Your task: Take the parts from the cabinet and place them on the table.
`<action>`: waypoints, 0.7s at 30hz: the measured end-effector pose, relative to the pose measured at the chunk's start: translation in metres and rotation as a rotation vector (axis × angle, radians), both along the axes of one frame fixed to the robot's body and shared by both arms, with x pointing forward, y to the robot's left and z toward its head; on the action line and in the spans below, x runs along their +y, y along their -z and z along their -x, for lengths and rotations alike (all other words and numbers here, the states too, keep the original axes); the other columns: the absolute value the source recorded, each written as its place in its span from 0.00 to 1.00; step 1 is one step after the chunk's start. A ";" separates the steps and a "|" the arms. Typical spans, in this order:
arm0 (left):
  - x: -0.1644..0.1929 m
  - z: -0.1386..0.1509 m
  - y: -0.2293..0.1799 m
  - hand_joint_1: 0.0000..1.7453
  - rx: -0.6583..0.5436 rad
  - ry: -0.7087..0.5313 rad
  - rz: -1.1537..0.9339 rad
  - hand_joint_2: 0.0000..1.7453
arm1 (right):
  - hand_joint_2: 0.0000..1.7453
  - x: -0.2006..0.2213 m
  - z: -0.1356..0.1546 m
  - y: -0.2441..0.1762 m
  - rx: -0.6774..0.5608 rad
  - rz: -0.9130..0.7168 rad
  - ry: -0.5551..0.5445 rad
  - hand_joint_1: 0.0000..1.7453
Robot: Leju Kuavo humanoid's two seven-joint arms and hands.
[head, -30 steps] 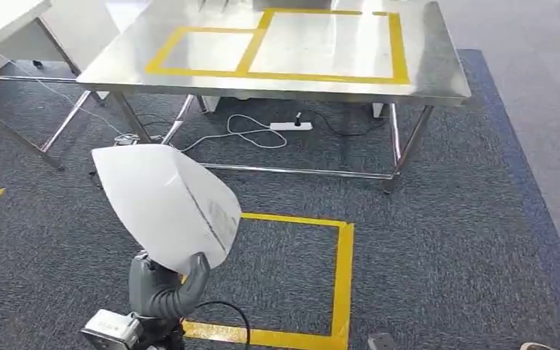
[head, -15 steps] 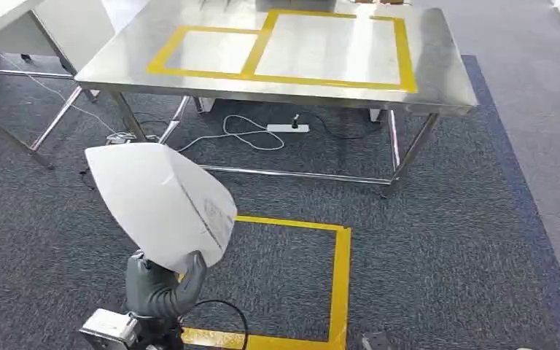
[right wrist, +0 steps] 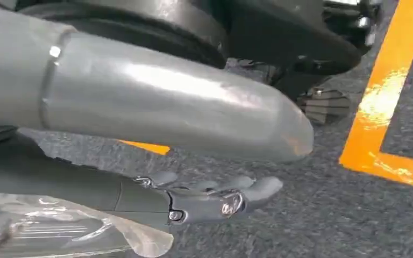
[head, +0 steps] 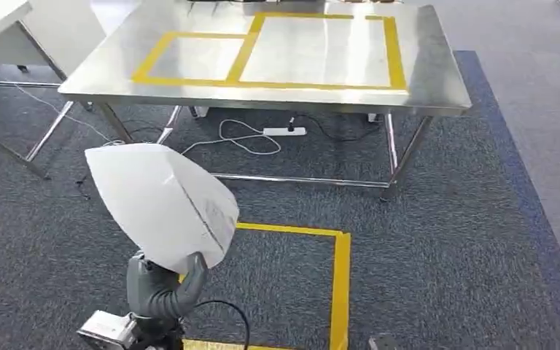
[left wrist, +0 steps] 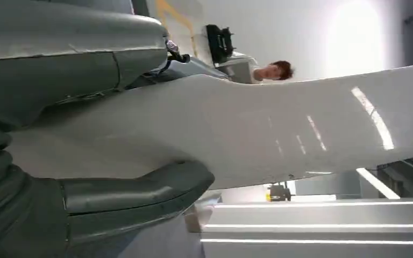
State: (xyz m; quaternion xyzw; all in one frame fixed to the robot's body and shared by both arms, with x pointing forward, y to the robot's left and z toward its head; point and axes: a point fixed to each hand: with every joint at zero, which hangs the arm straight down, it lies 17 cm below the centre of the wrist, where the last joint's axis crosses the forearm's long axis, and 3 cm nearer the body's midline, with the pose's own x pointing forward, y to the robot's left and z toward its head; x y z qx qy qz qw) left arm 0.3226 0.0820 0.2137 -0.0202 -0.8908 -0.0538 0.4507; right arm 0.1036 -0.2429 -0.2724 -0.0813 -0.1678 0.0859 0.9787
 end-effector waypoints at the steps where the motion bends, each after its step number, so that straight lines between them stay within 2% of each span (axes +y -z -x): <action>1: 0.000 0.000 0.001 1.00 0.002 0.000 -0.001 1.00 | 0.00 0.000 0.000 0.000 -0.001 0.000 0.000 0.00; 21: -0.001 0.002 0.001 1.00 0.003 0.005 0.001 1.00 | 0.00 0.000 0.002 0.000 0.004 -0.002 -0.001 0.00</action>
